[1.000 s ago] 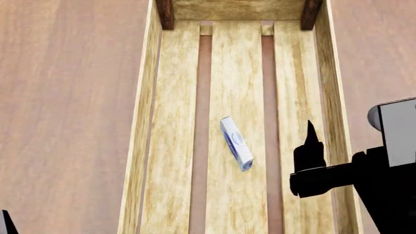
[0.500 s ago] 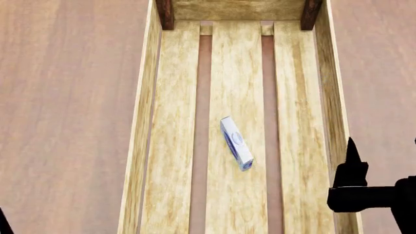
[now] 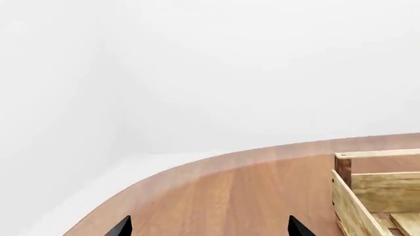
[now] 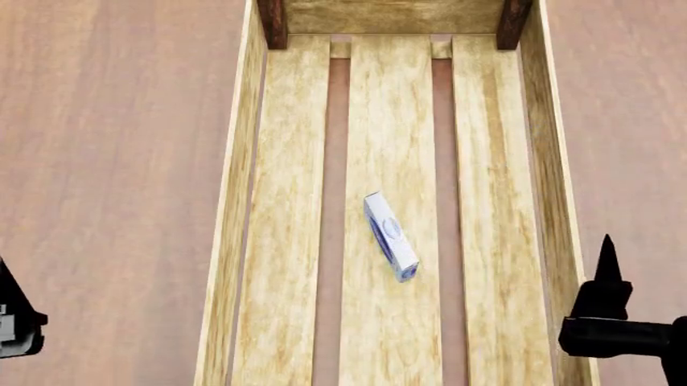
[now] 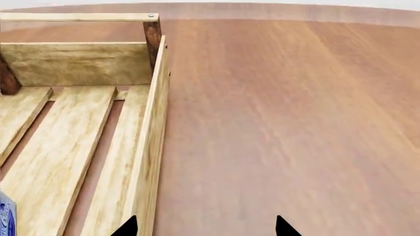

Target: Pick up the cream cheese and put it in the tray.

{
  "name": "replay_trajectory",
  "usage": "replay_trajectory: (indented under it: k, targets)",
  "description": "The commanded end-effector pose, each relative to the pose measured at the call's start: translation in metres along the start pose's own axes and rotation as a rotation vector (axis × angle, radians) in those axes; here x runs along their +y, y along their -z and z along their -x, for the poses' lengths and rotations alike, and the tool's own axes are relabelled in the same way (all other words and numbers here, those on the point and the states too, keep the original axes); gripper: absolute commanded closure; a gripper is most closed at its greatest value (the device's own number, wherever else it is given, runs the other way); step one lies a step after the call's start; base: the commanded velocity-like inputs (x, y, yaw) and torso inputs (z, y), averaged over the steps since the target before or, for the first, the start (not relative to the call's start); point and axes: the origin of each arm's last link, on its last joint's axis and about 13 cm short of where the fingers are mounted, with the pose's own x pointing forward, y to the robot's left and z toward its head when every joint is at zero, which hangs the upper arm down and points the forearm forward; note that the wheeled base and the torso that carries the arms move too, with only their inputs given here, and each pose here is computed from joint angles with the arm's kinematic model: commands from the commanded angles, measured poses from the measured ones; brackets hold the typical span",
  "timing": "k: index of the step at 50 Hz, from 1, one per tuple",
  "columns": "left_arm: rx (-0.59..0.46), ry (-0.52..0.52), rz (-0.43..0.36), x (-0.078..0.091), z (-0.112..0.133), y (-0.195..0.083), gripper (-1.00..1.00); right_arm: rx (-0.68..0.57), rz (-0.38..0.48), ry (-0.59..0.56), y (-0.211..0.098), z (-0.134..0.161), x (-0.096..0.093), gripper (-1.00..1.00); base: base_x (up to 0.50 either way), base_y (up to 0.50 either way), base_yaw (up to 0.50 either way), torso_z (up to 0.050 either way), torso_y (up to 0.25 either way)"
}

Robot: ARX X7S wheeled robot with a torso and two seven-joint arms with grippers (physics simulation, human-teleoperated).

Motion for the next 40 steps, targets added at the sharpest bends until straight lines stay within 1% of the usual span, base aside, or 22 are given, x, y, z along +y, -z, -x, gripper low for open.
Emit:
replay_trajectory:
  k: [1,10,12,14,16,19,20,23,25,27,28,30,34,35,36,37,40]
  targets:
    - [-0.031,0.022,-0.065,-0.001,-0.044,-0.035,-1.00,-0.069,-0.014,0.032,-0.010,0.000,0.003,-1.00,0.00,0.00,0.00,0.000,0.000]
    - [-0.030,0.013,-0.070,0.003,-0.061,-0.060,-1.00,-0.073,0.006,0.042,-0.024,0.001,0.003,-1.00,0.00,0.00,0.00,0.000,0.000]
    - [-0.043,0.009,-0.089,0.003,-0.066,-0.070,-1.00,-0.079,0.014,0.051,-0.031,0.002,0.003,-1.00,0.00,0.00,0.00,0.000,0.000]
    - [-0.046,0.010,-0.086,0.004,-0.069,-0.078,-1.00,-0.087,0.019,0.054,-0.036,0.003,0.004,-1.00,0.00,0.00,0.00,0.000,0.000]
    - [-0.059,0.003,-0.091,0.007,-0.076,-0.095,-1.00,-0.111,0.027,0.062,-0.047,0.007,0.005,-1.00,0.00,0.00,0.00,0.000,0.000]
    - [-0.077,-0.009,-0.085,0.009,-0.079,-0.109,-1.00,-0.127,0.024,0.061,-0.056,0.009,0.006,-1.00,0.00,0.00,0.00,0.000,0.000]
    - [-0.080,-0.010,-0.082,0.011,-0.082,-0.117,-1.00,-0.143,0.024,0.057,-0.063,0.010,0.007,-1.00,0.00,0.00,0.00,0.000,0.000]
    - [-0.090,-0.025,-0.097,0.013,-0.088,-0.129,-1.00,-0.169,0.028,0.061,-0.076,0.012,0.008,-1.00,0.00,0.00,0.00,0.000,0.000]
    - [-0.101,-0.051,-0.123,0.015,-0.096,-0.141,-1.00,-0.195,0.035,0.078,-0.094,0.014,0.009,-1.00,0.00,0.00,0.00,0.000,0.000]
    - [-0.105,-0.057,-0.119,0.016,-0.100,-0.147,-1.00,-0.206,0.033,0.075,-0.103,0.016,0.009,-1.00,0.00,0.00,0.00,0.000,0.000]
    - [-0.120,-0.080,-0.109,0.018,-0.105,-0.156,-1.00,-0.226,0.036,0.086,-0.115,0.018,0.010,-1.00,0.00,0.00,0.00,0.000,0.000]
    - [-0.118,-0.070,-0.092,0.021,-0.113,-0.172,-1.00,-0.246,0.045,0.089,-0.135,0.021,0.011,-1.00,0.00,0.00,0.00,0.000,0.000]
    - [-0.148,-0.108,-0.130,0.022,-0.121,-0.193,-1.00,-0.270,0.074,0.107,-0.159,0.025,0.016,-1.00,0.00,0.00,0.00,0.000,0.000]
    - [-0.151,-0.120,-0.140,0.023,-0.122,-0.196,-1.00,-0.270,0.097,0.106,-0.163,0.025,0.018,-1.00,0.00,0.00,0.00,0.000,0.000]
    - [-0.159,-0.137,-0.161,0.023,-0.124,-0.197,-1.00,-0.268,0.095,0.097,-0.166,0.024,0.019,-1.00,0.00,0.00,0.00,0.000,0.000]
    - [-0.155,-0.131,-0.140,0.023,-0.128,-0.200,-1.00,-0.259,0.102,0.114,-0.172,0.020,0.019,-1.00,0.00,0.00,0.00,0.000,0.000]
    - [-0.164,-0.145,-0.128,0.023,-0.133,-0.204,-1.00,-0.270,0.102,0.116,-0.179,0.018,0.022,-1.00,0.00,0.00,0.00,0.000,0.000]
